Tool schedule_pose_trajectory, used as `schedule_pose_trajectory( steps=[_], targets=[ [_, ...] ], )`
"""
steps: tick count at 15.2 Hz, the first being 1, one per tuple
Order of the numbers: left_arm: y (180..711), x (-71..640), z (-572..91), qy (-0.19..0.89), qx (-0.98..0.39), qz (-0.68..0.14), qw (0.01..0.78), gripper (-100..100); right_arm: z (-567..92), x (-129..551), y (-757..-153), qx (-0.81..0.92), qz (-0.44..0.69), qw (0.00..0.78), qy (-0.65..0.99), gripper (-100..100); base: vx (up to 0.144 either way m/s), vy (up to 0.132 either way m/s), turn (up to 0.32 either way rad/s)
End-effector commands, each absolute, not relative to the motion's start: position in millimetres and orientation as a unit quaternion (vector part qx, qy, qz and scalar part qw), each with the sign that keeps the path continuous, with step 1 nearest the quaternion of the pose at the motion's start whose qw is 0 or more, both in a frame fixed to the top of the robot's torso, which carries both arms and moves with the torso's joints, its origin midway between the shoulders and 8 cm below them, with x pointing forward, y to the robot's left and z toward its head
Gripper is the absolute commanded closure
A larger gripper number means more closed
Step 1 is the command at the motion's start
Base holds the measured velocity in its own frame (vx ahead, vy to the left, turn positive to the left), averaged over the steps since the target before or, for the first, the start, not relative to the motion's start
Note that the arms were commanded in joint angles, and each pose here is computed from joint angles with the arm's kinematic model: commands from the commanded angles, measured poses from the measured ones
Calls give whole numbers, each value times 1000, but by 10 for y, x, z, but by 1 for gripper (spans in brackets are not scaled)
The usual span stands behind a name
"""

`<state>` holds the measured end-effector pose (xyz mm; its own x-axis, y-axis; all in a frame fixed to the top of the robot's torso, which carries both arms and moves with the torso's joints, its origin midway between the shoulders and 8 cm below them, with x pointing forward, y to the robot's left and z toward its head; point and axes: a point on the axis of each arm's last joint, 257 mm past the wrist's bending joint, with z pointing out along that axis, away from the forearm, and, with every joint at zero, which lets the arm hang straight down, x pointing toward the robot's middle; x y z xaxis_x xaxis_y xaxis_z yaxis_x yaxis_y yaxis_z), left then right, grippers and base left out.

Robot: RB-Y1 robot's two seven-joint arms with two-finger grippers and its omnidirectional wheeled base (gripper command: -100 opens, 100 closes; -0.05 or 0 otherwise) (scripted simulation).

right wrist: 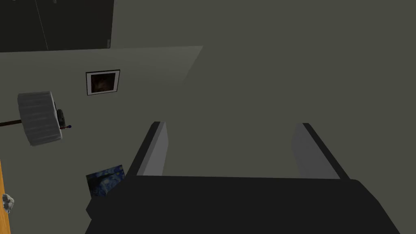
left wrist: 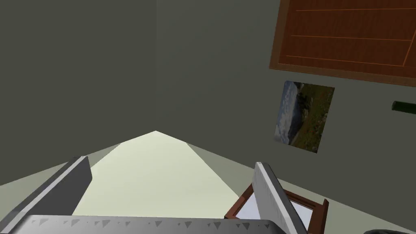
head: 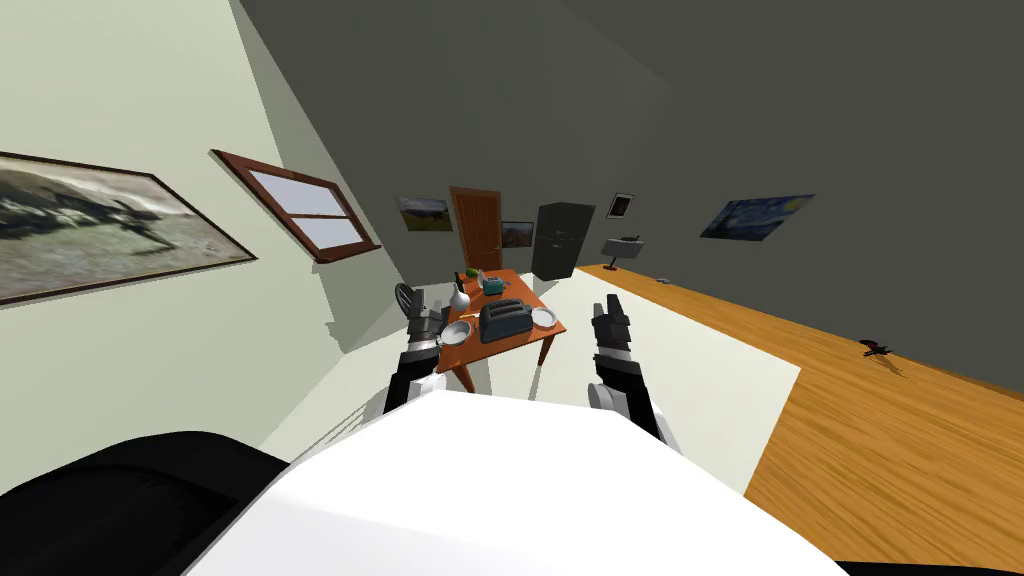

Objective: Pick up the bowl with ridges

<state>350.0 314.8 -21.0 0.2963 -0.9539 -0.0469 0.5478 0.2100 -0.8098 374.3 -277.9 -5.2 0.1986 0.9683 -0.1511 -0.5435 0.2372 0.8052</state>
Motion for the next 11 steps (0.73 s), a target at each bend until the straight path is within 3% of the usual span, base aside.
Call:
schedule_pose_trajectory(
  steps=[1,11],
  targets=[
    [3140,3528,-243,302,-348,-518,721,-100,-52,3743,-2779,311,533,709,341,0,-1,4,-39],
    [3296,3768,-728,405,-363,-480,688,-100,-51,3743,-2778,311,533,709,341,0,-12,41,-123]
  ],
)
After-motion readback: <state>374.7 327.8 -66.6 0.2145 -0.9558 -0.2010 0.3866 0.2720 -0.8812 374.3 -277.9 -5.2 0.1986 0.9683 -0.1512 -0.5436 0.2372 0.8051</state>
